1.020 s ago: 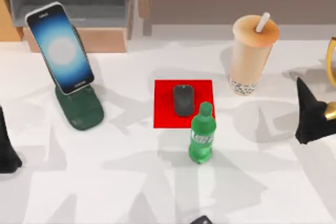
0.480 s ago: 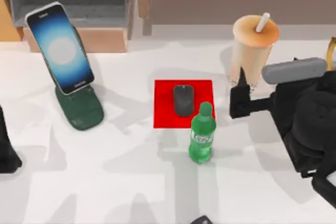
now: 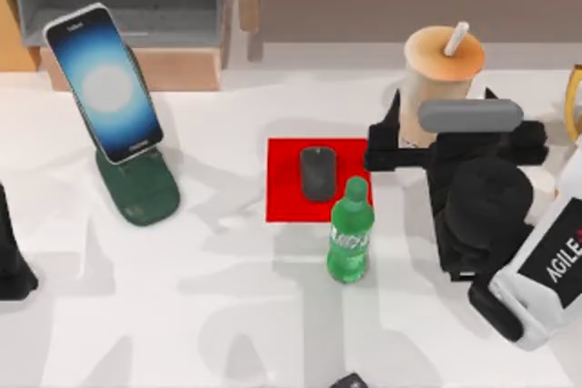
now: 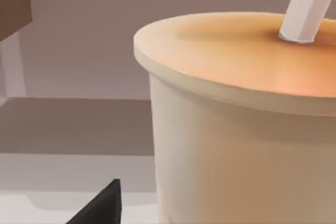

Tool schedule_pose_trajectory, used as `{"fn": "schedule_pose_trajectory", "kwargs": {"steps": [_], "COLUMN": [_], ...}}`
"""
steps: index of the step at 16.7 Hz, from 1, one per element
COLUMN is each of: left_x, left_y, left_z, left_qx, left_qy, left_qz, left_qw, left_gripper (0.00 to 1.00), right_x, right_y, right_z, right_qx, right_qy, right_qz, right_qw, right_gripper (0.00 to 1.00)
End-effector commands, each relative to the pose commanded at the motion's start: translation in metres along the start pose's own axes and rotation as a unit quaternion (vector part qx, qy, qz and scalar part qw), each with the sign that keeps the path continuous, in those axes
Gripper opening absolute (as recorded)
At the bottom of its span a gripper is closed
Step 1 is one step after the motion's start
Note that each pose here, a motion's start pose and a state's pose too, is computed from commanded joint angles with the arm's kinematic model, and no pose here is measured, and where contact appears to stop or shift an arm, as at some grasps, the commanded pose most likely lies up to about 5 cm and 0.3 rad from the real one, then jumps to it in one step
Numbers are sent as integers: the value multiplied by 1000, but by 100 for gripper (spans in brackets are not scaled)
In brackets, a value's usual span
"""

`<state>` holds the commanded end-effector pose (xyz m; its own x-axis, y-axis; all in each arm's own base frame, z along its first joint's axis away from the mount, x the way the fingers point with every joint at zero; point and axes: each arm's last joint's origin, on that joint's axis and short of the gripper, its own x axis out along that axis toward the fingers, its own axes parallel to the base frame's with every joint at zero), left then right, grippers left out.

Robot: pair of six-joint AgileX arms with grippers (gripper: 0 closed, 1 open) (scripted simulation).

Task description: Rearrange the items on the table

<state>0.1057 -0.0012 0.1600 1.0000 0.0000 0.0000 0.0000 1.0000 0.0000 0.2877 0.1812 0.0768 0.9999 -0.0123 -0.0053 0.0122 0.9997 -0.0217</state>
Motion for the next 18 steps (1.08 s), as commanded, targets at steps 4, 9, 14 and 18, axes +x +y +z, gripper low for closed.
{"fn": "schedule_pose_trajectory", "kwargs": {"steps": [4,9,14,18], "left_x": [0,0,0,0], "left_y": [0,0,0,0], "left_z": [0,0,0,0], "left_qx": [0,0,0,0], "left_qy": [0,0,0,0], "left_qz": [0,0,0,0], "left_qw": [1000,1000,1000,1000], "left_gripper": [100,100,100,100], "right_x": [1,11,31,31], "right_y": [1,0,1,1], "right_z": [-1,0,0,0], "right_qx": [2,2,2,2], "right_qy": [-3,-3,-3,-3], "right_qz": [-2,-2,-2,-2], "right_qw": [1000,1000,1000,1000], "right_gripper": [100,100,100,92]}}
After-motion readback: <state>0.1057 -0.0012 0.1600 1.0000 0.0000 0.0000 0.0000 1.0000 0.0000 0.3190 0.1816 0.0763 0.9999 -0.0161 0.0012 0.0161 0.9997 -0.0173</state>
